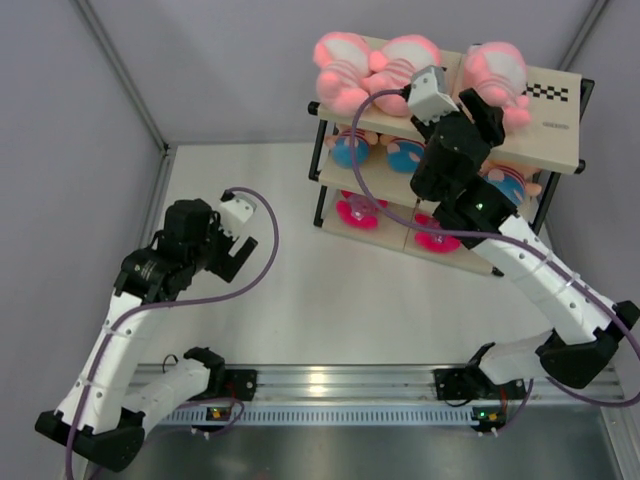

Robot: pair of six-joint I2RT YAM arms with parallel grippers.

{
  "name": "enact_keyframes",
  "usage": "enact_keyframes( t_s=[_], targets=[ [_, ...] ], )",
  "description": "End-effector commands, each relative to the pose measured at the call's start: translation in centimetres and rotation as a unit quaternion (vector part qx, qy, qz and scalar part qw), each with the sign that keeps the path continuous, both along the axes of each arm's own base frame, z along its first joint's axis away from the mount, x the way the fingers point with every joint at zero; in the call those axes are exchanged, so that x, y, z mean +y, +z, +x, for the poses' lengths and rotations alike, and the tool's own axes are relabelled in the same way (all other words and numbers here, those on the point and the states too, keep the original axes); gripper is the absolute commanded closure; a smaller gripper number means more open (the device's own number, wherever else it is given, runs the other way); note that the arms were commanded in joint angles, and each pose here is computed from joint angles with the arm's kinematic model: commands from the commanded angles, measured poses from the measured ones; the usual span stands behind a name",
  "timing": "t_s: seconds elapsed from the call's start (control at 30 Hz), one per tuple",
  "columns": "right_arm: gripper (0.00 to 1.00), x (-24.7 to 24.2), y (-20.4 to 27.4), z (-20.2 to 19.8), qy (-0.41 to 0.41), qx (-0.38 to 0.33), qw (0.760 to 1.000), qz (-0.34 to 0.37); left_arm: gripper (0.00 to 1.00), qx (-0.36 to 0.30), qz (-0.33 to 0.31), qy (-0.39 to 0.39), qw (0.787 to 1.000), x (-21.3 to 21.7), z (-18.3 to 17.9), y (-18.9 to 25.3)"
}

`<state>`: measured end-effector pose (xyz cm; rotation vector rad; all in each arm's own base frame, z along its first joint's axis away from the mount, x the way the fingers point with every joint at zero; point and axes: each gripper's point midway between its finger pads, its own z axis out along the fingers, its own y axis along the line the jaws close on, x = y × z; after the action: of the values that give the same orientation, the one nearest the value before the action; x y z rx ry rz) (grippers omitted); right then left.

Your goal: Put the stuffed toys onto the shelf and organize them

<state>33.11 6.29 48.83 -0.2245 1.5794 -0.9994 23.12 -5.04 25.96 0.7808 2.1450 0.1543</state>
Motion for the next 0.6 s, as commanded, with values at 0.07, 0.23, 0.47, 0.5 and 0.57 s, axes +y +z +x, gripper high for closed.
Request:
enact_keyframes(
  t_s=[0.07, 0.23, 0.47, 0.5, 0.57],
  targets=[
    [0.27, 2.7, 3.1, -3.0, 0.073, -0.013, 0.997, 0.014, 0.01, -0.014, -0.014, -0.005, 1.000, -0.7, 1.0, 0.6],
    [0.21, 1.7, 5.1, -4.4, 0.083, -0.041, 0.994, 0.052, 0.01, -0.008, -0.010, -0.007, 1.000, -0.6, 0.9, 0.1],
    [0.11, 2.1, 7.0, -6.3, 0.196, -0.077, 0.968, 0.138, 0.01, 0.002, -0.008, -0.010, 1.000, -0.7, 0.8, -0.6],
    [0.10, 2.2, 7.0, -6.7, 0.216, -0.082, 0.959, 0.164, 0.01, 0.003, -0.008, -0.009, 1.000, -0.7, 0.8, -0.7],
    [0.08, 2.6, 8.5, -8.1, 0.288, -0.105, 0.931, 0.198, 0.01, 0.007, -0.007, -0.008, 1.000, -0.7, 0.9, -1.0]
  ],
)
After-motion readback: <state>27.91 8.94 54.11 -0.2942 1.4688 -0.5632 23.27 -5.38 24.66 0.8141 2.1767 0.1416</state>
